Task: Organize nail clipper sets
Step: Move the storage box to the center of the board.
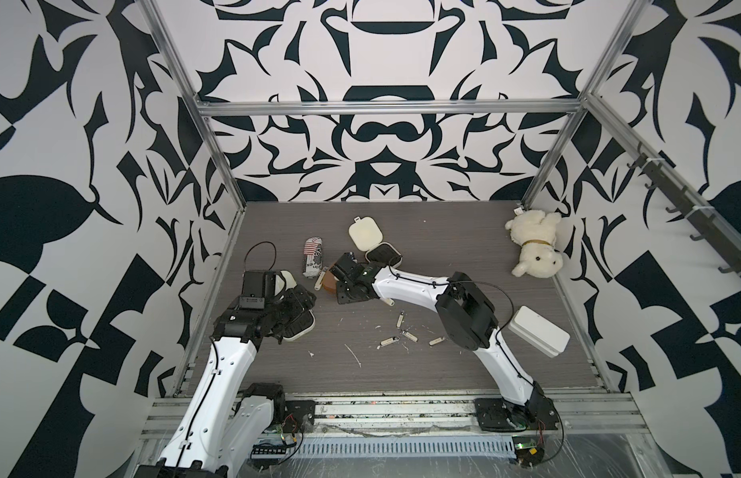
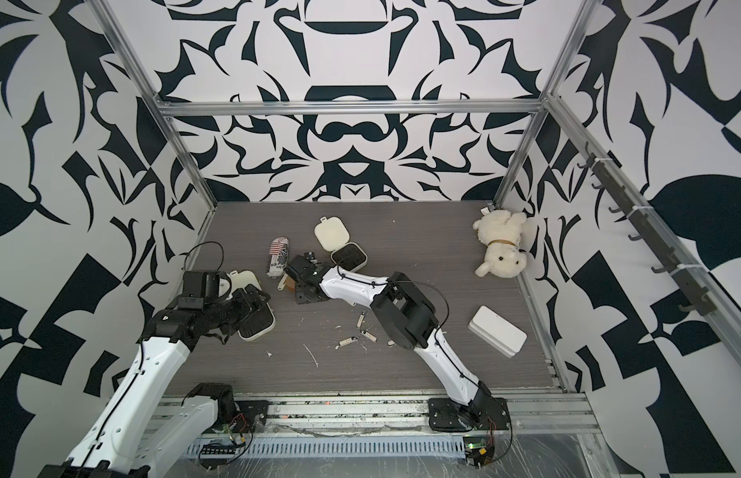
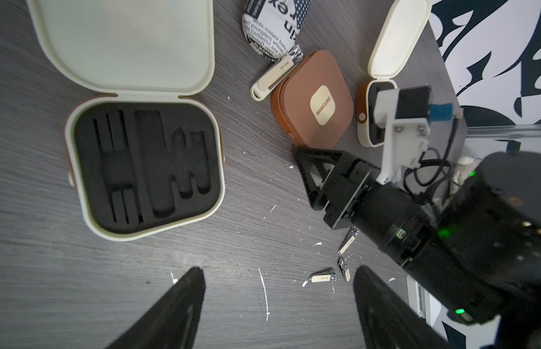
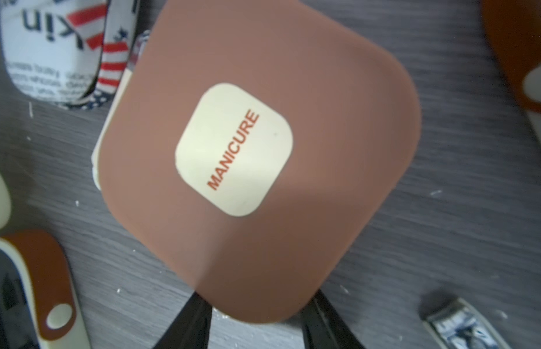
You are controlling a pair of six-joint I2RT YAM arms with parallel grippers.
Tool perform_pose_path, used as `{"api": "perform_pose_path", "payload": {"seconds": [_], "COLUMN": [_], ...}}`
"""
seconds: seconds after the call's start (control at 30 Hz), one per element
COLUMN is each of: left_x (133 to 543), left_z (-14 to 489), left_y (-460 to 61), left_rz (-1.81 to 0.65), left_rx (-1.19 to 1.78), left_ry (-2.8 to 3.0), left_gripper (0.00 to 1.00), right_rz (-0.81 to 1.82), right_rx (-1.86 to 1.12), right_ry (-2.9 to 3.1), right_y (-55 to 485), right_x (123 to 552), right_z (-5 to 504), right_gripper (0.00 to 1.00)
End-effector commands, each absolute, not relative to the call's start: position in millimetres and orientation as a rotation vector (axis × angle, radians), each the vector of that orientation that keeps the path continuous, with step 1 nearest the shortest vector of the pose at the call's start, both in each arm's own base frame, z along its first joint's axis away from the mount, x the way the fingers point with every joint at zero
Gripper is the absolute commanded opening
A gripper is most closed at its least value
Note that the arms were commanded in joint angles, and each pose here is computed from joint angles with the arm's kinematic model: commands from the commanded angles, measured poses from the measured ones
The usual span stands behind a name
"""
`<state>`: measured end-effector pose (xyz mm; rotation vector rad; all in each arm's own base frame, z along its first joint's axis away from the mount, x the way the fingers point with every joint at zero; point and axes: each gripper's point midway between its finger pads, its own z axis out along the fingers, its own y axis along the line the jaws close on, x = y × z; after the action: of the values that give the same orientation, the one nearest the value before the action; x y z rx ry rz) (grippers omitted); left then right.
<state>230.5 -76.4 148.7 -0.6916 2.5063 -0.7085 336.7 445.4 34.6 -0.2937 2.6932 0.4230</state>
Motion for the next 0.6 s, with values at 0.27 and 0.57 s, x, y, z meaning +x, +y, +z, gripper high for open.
{"api": "perform_pose_path", "payload": {"seconds": [0.27,0.57], "left_x": [240.7,250.9], "left_z": [127.3,132.3], "left_y": [-98.4,-108.2], "left_rz": [-0.858,-0.890], "left_rx": [-0.719,-0.683], "left_ry": [2.527,2.517], "left_gripper": [0.81,1.00], "right_rz": [0.480,0.273], "right_rx": [-0.425,-0.309], "right_ry": [2.463,2.526], "right_y": [402.2,306.8], "right_x": [350.9,411.1], "right_z": [154.6,136.4], "right_gripper": [0.53,0.61]}}
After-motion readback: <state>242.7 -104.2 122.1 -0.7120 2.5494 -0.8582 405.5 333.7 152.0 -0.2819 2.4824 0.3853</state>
